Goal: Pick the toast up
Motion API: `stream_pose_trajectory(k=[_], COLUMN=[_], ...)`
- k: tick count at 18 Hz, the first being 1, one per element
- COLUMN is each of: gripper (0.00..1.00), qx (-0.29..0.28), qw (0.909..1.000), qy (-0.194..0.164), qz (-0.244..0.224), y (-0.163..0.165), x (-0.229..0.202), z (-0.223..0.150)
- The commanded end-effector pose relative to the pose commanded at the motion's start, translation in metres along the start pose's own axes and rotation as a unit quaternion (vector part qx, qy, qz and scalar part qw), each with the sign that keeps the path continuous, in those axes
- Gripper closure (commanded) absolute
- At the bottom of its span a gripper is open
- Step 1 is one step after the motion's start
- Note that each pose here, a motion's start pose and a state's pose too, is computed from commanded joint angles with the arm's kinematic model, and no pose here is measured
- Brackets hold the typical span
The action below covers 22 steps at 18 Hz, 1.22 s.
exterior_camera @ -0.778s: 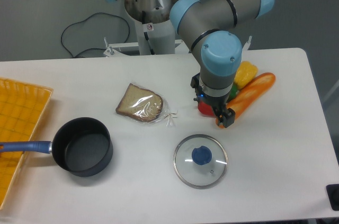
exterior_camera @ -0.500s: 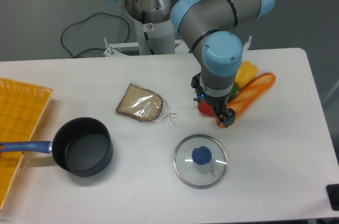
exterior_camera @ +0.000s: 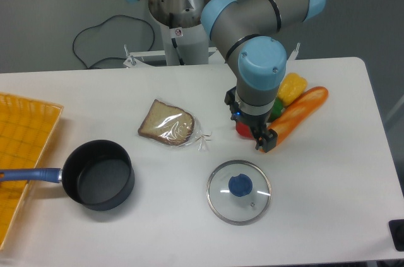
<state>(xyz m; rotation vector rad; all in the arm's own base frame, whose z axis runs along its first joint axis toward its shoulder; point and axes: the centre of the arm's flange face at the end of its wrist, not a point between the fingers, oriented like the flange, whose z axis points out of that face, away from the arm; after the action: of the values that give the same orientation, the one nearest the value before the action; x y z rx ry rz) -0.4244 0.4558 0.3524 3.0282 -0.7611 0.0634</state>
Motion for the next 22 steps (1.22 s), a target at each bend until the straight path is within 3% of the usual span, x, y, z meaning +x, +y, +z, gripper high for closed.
stream_pose_trajectory(k=[14, 18, 22], gripper=[0.0, 0.0, 0.0], qx=[0.004, 0.004, 0.002], qw=[0.9967, 0.9914, 0.9857], qy=[0.08, 0.078, 0.088], qz=[-0.01, -0.105, -0.143], y=[-0.007, -0.005, -0.005], x=[0.05, 0.054, 0.07], z=[0.073, 0.074, 0.089])
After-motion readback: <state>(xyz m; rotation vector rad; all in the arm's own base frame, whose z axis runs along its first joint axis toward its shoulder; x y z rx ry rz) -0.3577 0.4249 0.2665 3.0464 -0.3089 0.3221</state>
